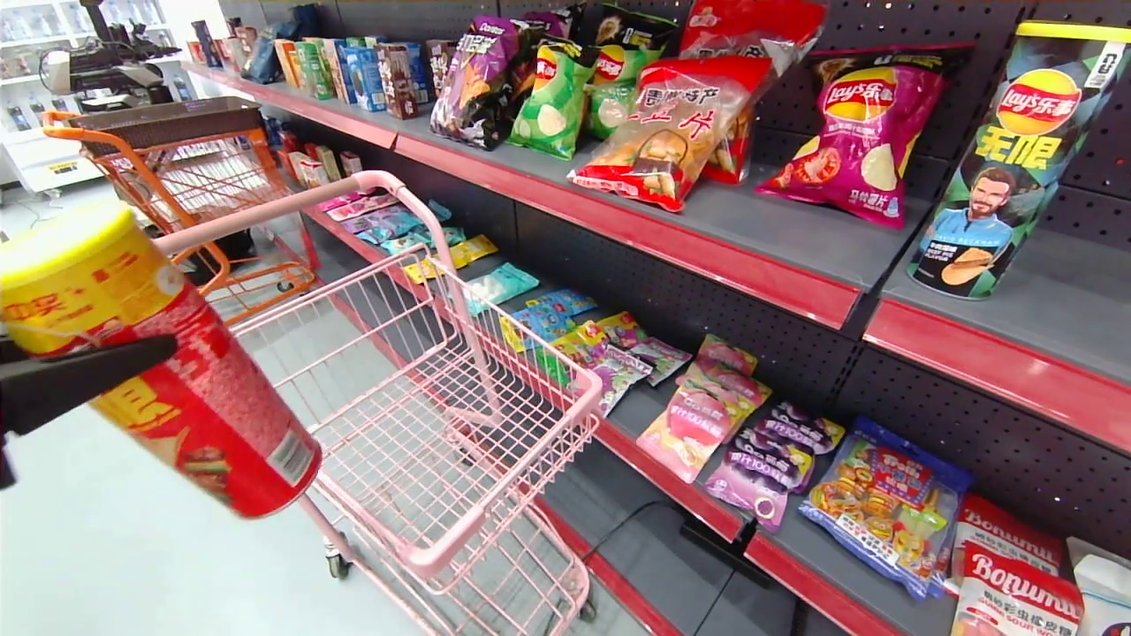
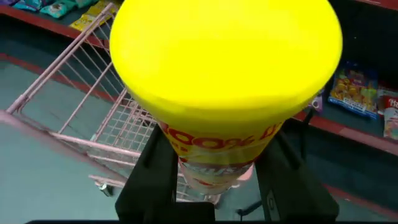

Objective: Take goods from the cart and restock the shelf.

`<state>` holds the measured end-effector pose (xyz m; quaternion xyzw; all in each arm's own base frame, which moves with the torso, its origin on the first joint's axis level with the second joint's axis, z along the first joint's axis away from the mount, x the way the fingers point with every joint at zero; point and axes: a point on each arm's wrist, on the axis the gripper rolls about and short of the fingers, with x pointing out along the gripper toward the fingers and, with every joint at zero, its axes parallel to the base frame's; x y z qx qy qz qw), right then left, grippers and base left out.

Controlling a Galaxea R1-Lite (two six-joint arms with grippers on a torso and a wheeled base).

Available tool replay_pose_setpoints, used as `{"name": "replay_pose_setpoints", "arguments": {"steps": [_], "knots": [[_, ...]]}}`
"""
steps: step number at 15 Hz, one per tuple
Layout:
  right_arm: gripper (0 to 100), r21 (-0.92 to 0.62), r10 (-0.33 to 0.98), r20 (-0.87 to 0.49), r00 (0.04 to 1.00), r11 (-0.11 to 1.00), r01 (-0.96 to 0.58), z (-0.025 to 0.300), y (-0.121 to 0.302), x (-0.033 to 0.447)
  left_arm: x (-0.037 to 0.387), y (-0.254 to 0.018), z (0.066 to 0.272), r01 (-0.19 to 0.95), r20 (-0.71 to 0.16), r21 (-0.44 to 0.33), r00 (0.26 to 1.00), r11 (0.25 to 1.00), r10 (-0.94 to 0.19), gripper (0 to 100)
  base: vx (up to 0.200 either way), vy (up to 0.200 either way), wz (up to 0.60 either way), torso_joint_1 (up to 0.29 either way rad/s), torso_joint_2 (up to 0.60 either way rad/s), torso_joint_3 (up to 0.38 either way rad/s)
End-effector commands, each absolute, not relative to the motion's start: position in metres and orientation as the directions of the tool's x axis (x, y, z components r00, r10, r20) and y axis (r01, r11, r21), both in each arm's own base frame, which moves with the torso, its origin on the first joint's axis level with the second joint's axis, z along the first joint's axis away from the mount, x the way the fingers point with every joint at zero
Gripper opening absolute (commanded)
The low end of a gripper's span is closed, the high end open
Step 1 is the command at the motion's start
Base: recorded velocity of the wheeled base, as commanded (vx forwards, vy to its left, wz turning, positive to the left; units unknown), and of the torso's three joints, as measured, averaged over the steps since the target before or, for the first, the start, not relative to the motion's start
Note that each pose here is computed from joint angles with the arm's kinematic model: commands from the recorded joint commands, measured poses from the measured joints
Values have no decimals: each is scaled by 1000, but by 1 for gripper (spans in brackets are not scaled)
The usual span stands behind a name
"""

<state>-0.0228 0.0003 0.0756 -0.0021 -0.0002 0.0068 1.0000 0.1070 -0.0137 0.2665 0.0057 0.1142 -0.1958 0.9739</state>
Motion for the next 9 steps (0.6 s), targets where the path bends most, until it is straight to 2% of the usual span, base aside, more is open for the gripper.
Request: {"name": "replay_pose_setpoints", "arguments": {"steps": [1, 2, 6, 9], "knots": [[100, -3, 14, 0, 1000, 1000, -14, 75, 0, -23, 46, -9, 254, 358, -126, -12, 926, 934, -357, 0, 0, 0, 0, 0, 0, 0], [100, -3, 14, 0, 1000, 1000, -14, 75, 0, -23, 44, -9, 253, 355, -123, -11, 927, 935, -354, 0, 0, 0, 0, 0, 0, 0], [100, -2, 14, 2, 1000, 1000, -14, 76, 0, -23, 7, -6, 208, 290, -93, 6, 953, 957, -289, 0, 0, 0, 0, 12, -43, -27], [100, -2, 14, 0, 1000, 1000, -14, 75, 0, -23, -7, -4, 185, 236, -75, 17, 969, 972, -234, 0, 0, 0, 0, 119, -409, -273]]}}
